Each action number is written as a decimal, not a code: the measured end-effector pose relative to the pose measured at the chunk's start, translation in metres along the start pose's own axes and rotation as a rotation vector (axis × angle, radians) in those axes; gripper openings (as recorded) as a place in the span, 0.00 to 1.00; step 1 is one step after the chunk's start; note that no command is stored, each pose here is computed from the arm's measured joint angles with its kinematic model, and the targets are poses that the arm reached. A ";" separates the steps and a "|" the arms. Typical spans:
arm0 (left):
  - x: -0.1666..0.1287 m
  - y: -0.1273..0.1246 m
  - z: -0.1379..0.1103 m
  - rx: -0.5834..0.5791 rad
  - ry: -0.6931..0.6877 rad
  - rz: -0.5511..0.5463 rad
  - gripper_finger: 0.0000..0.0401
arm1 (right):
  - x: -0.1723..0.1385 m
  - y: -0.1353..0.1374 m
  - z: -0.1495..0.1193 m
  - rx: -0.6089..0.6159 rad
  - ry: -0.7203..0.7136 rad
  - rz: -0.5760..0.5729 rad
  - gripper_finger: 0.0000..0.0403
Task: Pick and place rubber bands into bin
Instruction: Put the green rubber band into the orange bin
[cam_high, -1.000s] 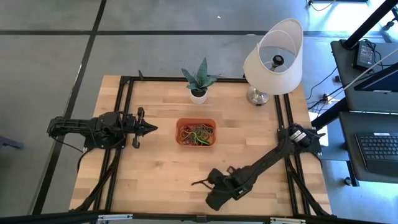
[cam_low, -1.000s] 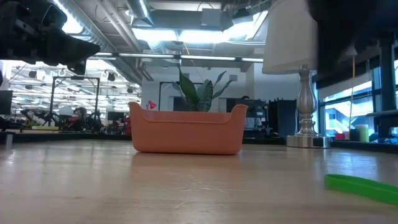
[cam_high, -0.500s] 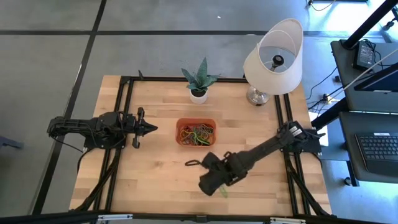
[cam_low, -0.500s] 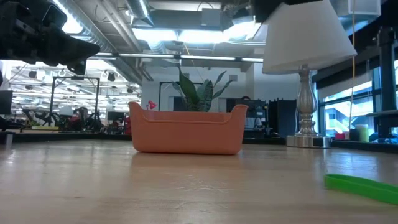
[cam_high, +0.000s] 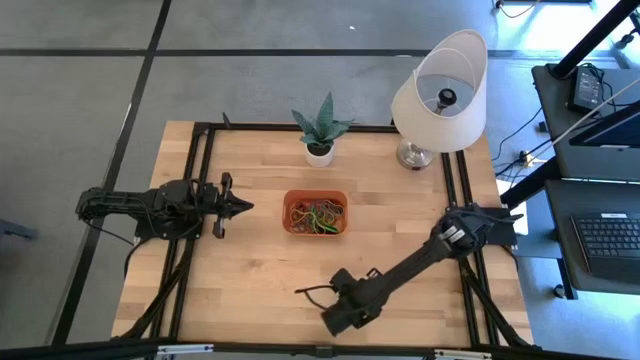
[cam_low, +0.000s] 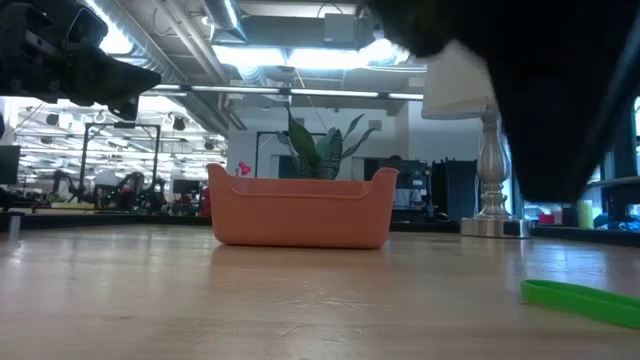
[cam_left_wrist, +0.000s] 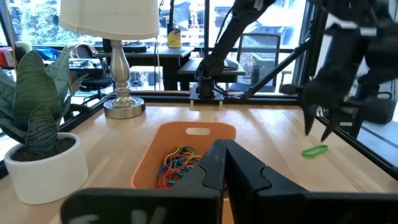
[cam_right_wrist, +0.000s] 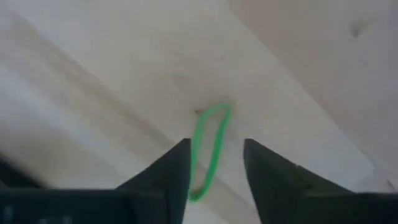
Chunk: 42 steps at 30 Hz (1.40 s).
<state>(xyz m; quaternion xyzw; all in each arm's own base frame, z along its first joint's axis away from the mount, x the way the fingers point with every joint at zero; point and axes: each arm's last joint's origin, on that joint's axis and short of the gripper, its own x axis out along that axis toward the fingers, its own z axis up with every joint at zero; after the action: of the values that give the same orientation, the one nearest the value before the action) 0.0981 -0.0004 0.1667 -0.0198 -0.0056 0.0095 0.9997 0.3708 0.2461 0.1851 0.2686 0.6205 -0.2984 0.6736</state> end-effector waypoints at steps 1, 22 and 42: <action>0.000 0.000 0.000 0.000 0.000 0.000 0.01 | 0.007 0.001 0.000 -0.001 0.007 -0.020 0.39; 0.000 0.000 0.000 0.000 -0.001 0.000 0.01 | 0.034 0.002 0.010 -0.170 0.021 0.010 0.03; 0.000 0.000 0.000 0.000 -0.001 0.000 0.01 | -0.083 -0.074 0.217 -0.338 -0.322 0.203 0.00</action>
<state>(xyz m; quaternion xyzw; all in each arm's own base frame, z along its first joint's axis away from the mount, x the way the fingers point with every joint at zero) 0.0981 -0.0004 0.1668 -0.0198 -0.0060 0.0094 0.9997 0.4586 0.0430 0.2873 0.1622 0.5160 -0.1601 0.8257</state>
